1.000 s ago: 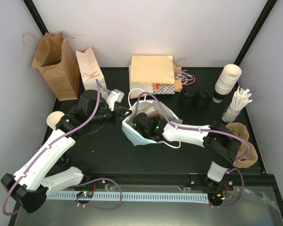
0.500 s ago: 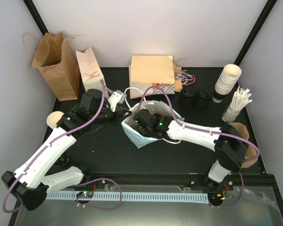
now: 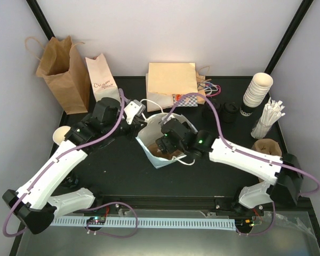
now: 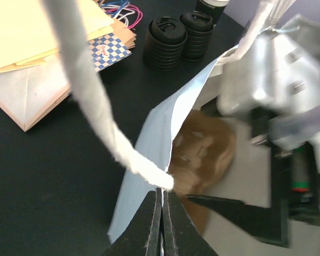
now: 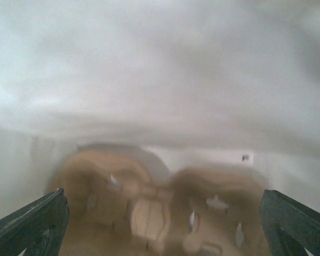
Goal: Pack the takeout coffee
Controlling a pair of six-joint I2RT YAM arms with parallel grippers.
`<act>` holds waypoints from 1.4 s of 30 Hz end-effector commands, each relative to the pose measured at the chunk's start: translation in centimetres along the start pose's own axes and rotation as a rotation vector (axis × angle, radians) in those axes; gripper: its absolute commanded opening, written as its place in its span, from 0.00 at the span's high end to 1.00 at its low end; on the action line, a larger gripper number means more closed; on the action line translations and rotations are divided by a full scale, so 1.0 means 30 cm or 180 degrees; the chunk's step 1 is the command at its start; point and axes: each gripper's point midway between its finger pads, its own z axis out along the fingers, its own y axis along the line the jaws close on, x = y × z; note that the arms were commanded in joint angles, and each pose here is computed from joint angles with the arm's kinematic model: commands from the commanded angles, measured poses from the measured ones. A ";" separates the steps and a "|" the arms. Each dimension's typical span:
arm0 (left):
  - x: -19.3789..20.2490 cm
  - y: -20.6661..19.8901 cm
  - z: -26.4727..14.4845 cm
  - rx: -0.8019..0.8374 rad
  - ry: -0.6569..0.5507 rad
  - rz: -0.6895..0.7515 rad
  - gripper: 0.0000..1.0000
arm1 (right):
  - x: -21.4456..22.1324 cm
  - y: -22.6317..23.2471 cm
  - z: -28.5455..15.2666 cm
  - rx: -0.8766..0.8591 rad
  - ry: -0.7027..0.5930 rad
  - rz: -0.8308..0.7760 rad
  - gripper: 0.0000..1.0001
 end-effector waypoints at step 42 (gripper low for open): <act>-0.007 -0.064 0.015 -0.0186 -0.0364 0.1157 0.98 | 0.274 -0.132 -0.220 -0.0180 0.0046 0.0684 0.04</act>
